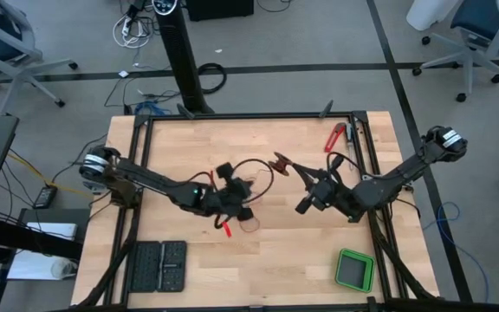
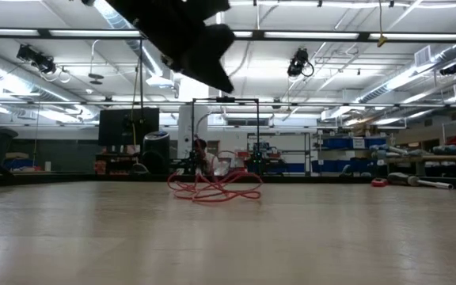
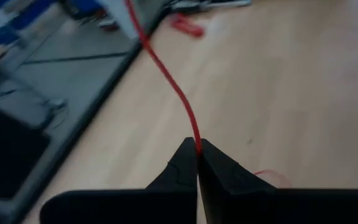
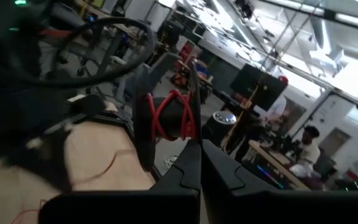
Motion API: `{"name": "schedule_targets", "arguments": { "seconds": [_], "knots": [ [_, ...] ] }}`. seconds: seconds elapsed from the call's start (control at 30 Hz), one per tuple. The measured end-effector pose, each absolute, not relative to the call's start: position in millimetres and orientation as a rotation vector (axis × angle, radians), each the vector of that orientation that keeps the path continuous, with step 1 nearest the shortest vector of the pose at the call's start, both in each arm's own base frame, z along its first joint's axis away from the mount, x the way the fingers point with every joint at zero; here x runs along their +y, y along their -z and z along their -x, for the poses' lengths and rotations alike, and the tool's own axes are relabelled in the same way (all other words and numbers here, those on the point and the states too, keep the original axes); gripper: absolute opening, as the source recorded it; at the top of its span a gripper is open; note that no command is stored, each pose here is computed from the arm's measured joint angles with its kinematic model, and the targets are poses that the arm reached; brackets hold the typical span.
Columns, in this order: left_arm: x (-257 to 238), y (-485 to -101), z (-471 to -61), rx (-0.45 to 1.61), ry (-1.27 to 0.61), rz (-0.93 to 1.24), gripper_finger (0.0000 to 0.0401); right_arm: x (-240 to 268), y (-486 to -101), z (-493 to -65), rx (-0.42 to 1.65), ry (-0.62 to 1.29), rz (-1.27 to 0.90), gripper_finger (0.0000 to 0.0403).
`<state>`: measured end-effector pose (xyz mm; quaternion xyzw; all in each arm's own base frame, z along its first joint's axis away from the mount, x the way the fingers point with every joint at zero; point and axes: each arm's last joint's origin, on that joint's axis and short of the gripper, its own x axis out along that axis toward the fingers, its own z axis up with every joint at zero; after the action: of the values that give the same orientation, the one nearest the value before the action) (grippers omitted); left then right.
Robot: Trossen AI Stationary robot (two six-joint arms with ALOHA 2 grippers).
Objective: Coil cords
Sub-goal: Uncoil the red wire from the black spool
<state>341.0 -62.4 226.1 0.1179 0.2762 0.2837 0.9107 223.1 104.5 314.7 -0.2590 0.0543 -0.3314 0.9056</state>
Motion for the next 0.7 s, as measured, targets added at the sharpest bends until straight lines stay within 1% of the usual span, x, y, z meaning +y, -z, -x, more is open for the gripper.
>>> {"name": "schedule_targets", "arguments": {
  "seconds": [0.17, 0.37, 0.5, 0.7],
  "knots": [
    [-55.2, -249.8, -315.9, 0.590, -0.656, -0.221, 0.0005, 110.4, -321.9, -212.0, 0.106, 0.653, 0.568, 0.0000],
    [-50.4, -286.3, -287.9, 0.505, -0.682, -0.131, 0.0005, 116.8, -318.2, -205.2, 0.148, 0.598, 0.647, 0.0000],
    [-55.7, -308.5, -278.5, 0.391, -0.647, -0.077, 0.0005, 115.6, -308.3, -207.3, 0.212, 0.615, 0.680, 0.0000],
    [-77.6, -324.0, -284.2, 0.266, -0.513, -0.144, 0.0005, 101.8, -293.8, -211.4, 0.322, 0.733, 0.697, 0.0000]
  ]
}}
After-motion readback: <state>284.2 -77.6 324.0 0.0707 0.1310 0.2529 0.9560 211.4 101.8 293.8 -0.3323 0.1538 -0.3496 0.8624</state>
